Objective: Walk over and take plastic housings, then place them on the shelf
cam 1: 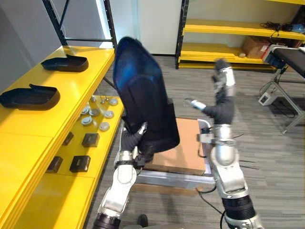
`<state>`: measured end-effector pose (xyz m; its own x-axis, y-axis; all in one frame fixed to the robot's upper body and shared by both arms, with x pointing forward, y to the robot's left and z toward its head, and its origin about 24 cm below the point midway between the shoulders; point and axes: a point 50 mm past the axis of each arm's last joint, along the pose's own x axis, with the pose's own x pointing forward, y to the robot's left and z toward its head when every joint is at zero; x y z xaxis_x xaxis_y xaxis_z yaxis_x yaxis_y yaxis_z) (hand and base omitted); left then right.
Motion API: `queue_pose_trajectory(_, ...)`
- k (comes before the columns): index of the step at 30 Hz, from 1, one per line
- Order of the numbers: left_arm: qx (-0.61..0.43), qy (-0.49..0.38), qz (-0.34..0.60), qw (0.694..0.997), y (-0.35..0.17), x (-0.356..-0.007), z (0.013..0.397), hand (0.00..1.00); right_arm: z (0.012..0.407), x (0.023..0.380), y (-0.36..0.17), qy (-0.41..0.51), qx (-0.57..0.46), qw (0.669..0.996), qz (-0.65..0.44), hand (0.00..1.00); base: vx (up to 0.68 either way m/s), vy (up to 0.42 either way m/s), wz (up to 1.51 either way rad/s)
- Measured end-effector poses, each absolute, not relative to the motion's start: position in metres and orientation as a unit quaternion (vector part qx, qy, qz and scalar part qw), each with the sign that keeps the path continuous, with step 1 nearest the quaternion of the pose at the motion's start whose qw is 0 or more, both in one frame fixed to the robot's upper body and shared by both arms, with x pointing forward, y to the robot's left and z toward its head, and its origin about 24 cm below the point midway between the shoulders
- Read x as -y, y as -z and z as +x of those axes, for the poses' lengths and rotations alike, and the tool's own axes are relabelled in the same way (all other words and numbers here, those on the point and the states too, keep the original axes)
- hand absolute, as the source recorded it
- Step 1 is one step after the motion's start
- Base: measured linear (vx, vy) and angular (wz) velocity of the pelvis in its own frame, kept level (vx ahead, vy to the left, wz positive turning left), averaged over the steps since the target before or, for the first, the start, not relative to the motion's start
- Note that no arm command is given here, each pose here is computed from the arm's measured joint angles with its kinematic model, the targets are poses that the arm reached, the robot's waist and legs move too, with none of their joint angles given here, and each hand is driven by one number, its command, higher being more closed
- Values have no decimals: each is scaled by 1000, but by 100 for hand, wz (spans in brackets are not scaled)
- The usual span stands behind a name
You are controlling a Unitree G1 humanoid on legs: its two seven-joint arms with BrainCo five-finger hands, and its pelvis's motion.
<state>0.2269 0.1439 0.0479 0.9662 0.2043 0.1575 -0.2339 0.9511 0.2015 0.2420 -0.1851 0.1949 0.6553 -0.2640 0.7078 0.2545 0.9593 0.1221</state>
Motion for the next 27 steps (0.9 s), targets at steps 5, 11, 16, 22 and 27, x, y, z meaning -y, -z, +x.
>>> queue_pose_trajectory(5,49,-147,104,982,-42,-161,221,100,235,236,-164,233,332,912,49,0,0,0,0)
queue_pose_trajectory(11,48,-189,90,977,-45,-176,205,100,199,299,-33,387,55,918,66,0,0,0,2)
queue_pose_trajectory(16,40,-185,71,979,-45,-178,189,100,123,286,84,424,-221,867,137,0,14,-6,9)
queue_pose_trajectory(22,8,-177,55,983,-35,-178,171,100,68,231,142,376,-400,819,169,0,-36,-6,16)
queue_pose_trajectory(27,29,-179,31,983,-44,-175,171,100,68,201,152,303,-449,827,149,0,-73,3,104)
